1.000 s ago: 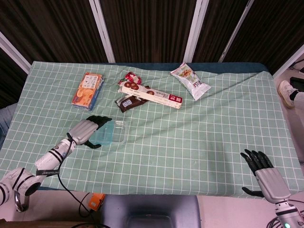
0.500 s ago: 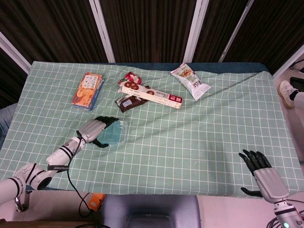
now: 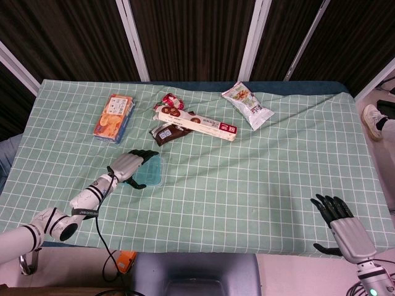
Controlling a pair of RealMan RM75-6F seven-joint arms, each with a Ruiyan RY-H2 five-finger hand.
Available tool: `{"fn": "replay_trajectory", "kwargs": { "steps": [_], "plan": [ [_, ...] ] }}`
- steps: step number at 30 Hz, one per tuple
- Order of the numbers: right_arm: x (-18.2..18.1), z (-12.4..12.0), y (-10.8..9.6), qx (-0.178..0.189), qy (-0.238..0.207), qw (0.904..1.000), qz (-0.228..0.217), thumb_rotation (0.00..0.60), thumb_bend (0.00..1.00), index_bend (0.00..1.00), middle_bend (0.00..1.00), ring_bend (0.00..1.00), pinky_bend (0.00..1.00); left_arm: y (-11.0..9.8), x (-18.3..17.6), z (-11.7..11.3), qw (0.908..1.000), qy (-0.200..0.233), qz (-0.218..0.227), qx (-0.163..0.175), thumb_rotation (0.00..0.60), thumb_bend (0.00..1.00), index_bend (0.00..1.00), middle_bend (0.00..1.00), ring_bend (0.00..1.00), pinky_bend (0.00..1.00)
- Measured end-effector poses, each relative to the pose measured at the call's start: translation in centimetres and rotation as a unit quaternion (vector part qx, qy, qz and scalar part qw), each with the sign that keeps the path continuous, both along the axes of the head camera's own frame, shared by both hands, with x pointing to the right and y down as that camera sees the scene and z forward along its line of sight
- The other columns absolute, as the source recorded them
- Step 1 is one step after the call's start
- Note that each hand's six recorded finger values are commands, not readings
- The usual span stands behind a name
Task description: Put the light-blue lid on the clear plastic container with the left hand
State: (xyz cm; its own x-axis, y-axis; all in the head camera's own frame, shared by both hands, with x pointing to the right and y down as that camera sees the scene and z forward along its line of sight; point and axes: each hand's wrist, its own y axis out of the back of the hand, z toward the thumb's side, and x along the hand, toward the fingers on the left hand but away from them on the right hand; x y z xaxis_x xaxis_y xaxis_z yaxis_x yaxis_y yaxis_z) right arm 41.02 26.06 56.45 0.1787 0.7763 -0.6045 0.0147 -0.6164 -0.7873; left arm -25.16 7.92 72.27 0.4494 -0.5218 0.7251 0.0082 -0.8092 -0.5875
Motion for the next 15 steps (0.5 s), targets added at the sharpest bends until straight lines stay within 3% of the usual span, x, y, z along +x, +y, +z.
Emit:
{"fn": "replay_trajectory", "kwargs": {
  "steps": [15],
  "plan": [
    [0.1,-0.1,0.0,0.001,-0.003,1.0000,0.001,0.600,0.18,0.01,0.15,0.00,0.00,-0.1,1.2,-0.1,1.0000,0.000,0.007,0.004,0.600,0.35,0.00,0.47,0.44,0.42]
  ]
}}
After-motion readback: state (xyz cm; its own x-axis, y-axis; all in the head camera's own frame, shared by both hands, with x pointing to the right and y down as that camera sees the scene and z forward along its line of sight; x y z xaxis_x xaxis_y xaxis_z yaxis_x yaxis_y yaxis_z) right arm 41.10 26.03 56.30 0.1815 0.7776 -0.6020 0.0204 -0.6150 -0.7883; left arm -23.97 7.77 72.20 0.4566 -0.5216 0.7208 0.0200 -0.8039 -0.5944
